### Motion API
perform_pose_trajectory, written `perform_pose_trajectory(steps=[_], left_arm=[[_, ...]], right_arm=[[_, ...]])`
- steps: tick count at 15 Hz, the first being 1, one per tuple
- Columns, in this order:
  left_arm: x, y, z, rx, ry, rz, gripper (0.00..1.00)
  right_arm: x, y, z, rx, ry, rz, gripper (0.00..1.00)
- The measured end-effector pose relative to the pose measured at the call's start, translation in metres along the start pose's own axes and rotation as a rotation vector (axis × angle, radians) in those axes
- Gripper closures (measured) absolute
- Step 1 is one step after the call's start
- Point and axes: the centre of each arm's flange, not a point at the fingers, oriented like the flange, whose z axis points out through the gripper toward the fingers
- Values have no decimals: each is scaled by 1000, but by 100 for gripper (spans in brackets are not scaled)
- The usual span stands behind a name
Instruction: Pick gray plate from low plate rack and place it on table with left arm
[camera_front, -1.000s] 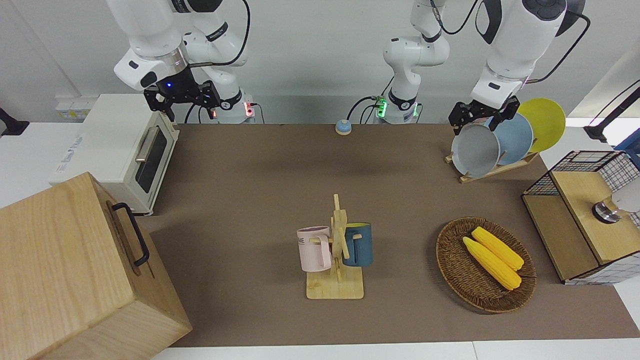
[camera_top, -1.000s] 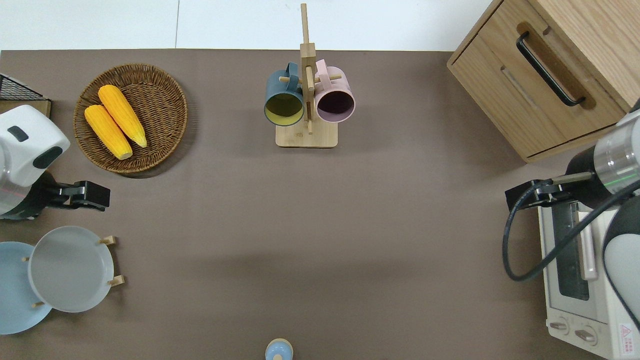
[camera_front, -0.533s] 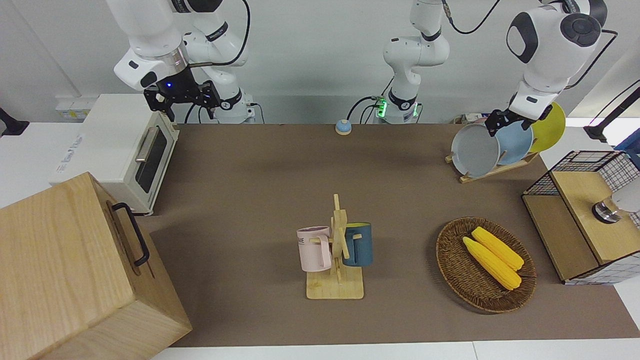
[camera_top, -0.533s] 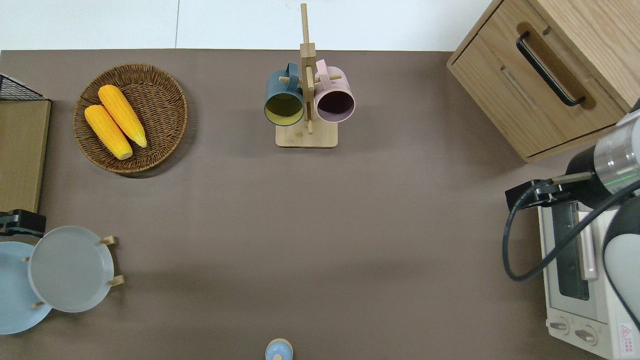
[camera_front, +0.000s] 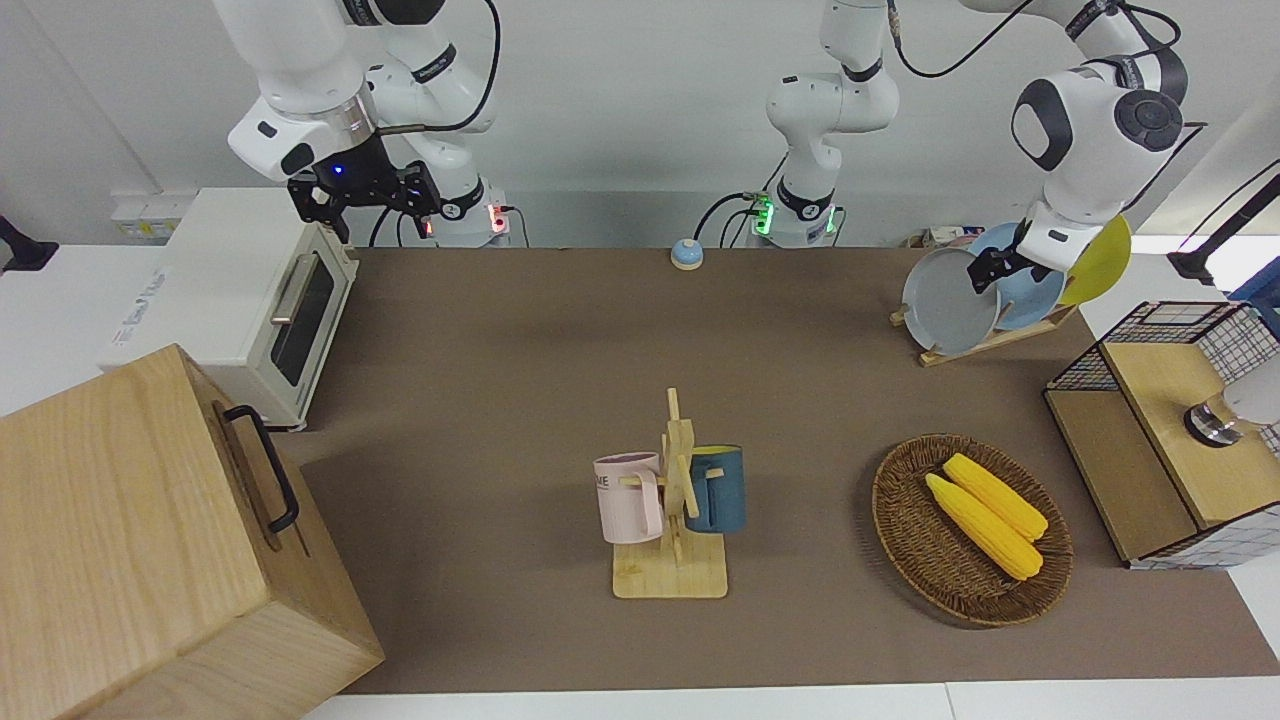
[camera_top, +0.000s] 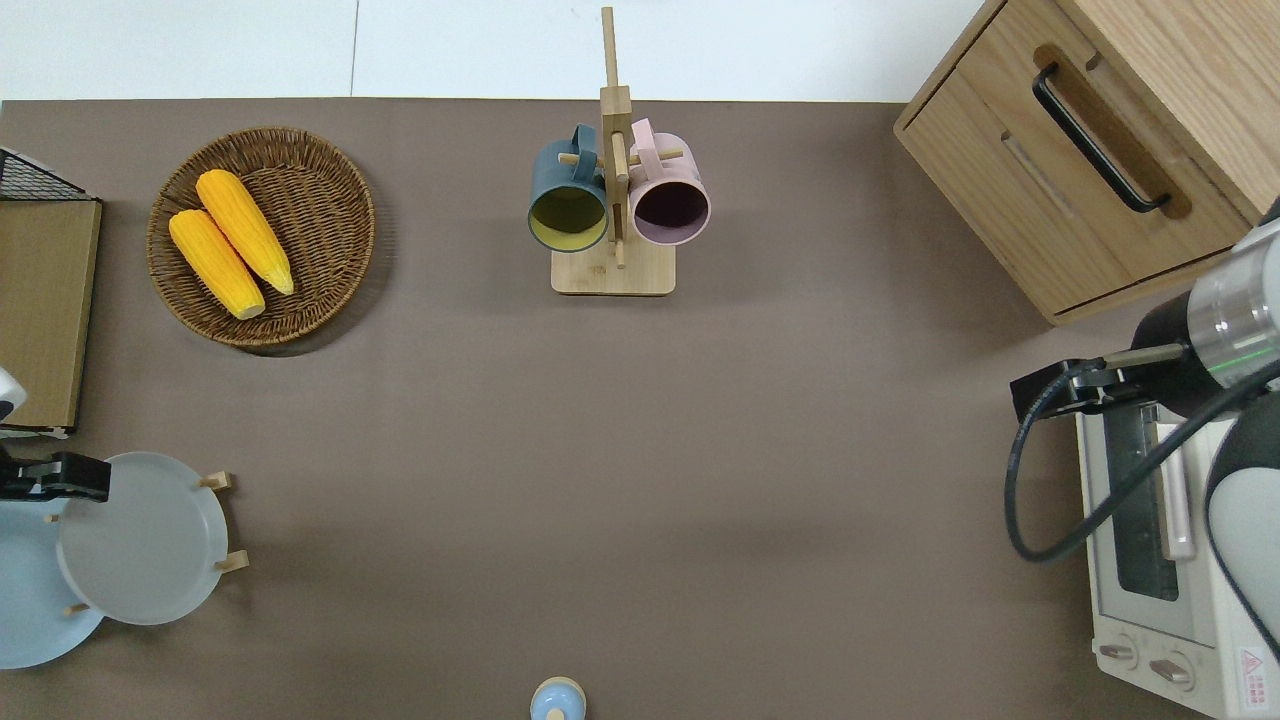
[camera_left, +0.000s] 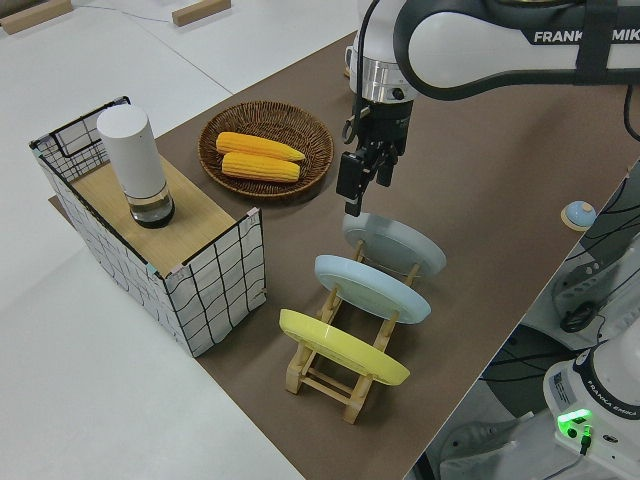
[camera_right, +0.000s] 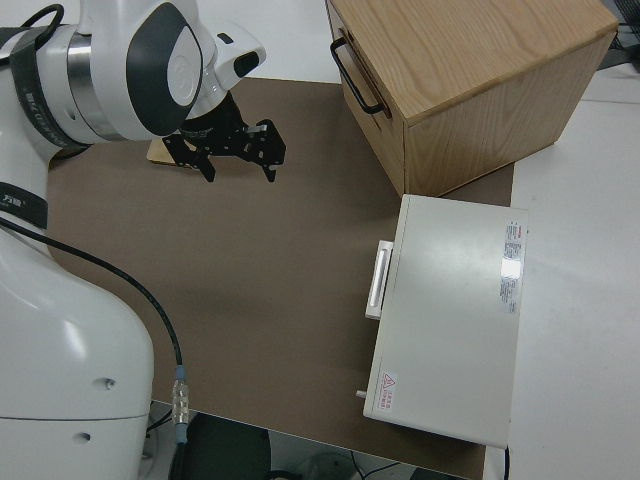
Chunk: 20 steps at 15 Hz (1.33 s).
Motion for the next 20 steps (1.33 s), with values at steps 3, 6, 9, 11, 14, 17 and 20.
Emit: perform_pose_trajectory(steps=[3, 6, 9, 11, 14, 17, 20], left_arm=[[-12, -5, 25, -23, 23, -11, 0], [-22, -5, 32, -34, 20, -12, 1], [-28, -4, 31, -41, 24, -11, 3], [-30, -4, 30, -42, 25, -12, 24], [-30, -5, 30, -43, 26, -14, 61], [-31, -6, 28, -45, 30, -18, 83], [-32, -7, 27, -46, 32, -22, 87]], right_arm=[[0, 0, 0, 0, 0, 0, 1], [0, 0, 0, 0, 0, 0, 1], [0, 0, 0, 0, 0, 0, 1], [0, 0, 0, 0, 0, 0, 1], [0, 0, 0, 0, 0, 0, 1], [0, 0, 0, 0, 0, 0, 1], [0, 0, 0, 0, 0, 0, 1]])
